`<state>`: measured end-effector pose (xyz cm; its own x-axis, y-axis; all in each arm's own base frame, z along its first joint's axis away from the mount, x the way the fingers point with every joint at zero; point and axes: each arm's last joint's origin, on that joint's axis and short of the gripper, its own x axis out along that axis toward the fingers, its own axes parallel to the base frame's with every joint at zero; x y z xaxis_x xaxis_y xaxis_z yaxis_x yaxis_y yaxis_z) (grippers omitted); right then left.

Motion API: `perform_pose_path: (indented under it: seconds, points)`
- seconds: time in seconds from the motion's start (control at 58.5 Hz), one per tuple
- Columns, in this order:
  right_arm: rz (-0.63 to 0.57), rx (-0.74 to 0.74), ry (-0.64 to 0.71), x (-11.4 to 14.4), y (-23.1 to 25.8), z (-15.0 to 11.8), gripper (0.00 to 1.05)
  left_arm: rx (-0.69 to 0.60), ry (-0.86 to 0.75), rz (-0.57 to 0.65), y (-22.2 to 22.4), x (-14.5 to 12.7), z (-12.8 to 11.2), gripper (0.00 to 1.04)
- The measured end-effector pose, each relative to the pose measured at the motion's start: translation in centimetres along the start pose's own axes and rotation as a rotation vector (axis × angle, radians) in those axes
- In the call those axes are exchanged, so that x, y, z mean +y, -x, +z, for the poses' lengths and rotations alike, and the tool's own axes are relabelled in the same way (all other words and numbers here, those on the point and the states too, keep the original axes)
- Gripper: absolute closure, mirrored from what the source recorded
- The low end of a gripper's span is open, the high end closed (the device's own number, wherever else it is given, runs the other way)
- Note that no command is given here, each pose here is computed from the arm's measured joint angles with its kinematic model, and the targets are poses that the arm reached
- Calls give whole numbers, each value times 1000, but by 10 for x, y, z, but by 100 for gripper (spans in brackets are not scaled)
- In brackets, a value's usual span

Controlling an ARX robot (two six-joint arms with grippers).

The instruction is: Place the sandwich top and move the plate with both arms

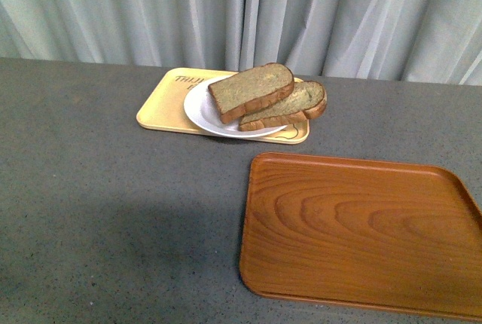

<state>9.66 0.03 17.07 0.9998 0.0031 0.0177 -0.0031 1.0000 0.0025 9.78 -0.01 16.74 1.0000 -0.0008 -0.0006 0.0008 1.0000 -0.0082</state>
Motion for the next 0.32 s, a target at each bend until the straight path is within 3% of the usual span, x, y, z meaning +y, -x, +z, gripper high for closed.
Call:
perform_pose_path:
  seconds: [0.325]
  points:
    - [0,0,0,0,0,0,9,0,0,0,0,0,0,9]
